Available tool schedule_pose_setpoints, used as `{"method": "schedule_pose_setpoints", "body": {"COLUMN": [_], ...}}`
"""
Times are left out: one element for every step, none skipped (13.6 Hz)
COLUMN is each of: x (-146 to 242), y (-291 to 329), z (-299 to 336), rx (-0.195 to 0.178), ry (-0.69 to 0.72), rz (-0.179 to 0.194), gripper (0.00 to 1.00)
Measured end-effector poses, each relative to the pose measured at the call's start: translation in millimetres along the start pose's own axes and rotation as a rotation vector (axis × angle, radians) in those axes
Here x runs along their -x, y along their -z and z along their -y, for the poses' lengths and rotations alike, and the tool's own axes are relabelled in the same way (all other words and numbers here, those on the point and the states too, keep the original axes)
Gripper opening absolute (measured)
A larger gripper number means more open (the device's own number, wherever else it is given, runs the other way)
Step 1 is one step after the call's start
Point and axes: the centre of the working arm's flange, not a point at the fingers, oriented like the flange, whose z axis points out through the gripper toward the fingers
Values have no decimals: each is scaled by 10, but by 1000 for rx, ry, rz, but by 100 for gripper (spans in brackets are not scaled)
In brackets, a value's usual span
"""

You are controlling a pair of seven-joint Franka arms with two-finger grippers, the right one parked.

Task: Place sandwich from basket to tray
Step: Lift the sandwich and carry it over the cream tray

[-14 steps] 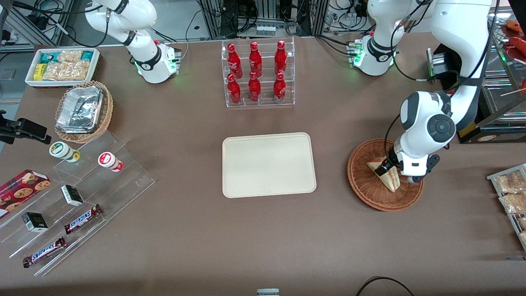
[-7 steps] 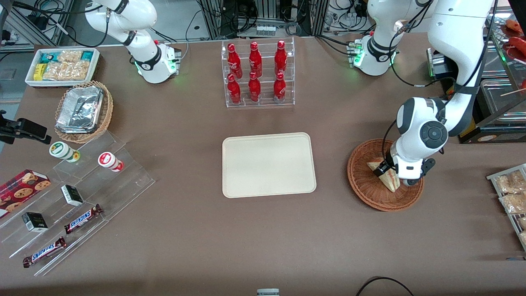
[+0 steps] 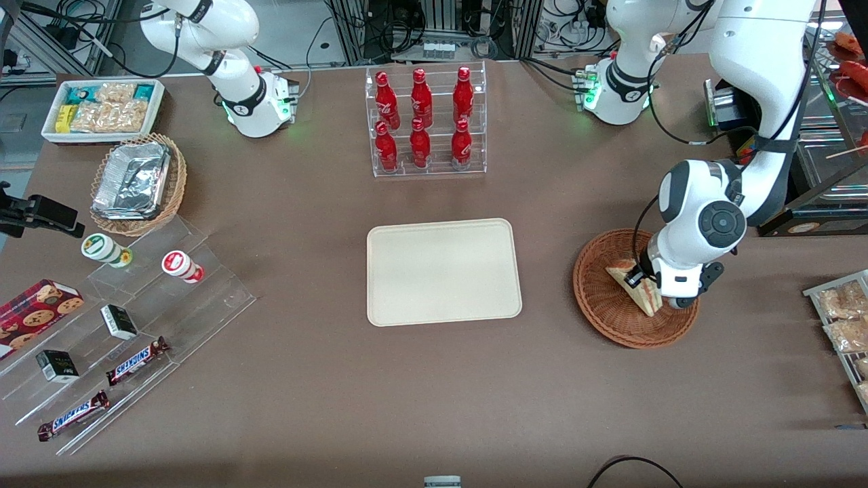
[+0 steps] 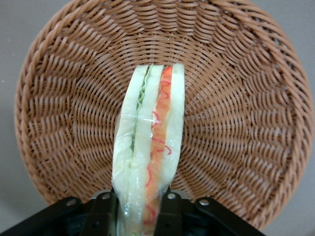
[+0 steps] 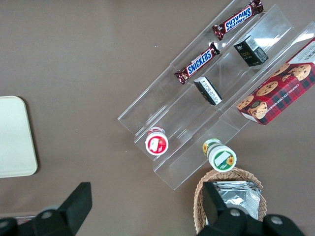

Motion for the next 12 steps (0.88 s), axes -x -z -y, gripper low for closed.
{"method": "schedule_pose_setpoints", "body": {"x": [13, 53, 120, 189, 263, 349, 456, 588, 769, 968, 1171, 1361], "y": [124, 271, 429, 578, 706, 801, 873, 920, 930, 913, 888, 849], "z": [-35, -101, -194, -286, -369, -444, -529, -629, -754, -883, -1022, -1161], "rx": [-6, -10, -13, -14, -18, -21, -19, -13, -6, -3, 5, 19], "ry": [-6, -19, -38, -70, -121, -173, -220, -262, -305, -346, -388, -425], "rz": [3, 6, 9, 10, 14, 29, 49, 59, 66, 73, 80, 84], "gripper": [20, 18, 18, 18, 18, 18, 18, 18, 18, 18, 18, 18]}}
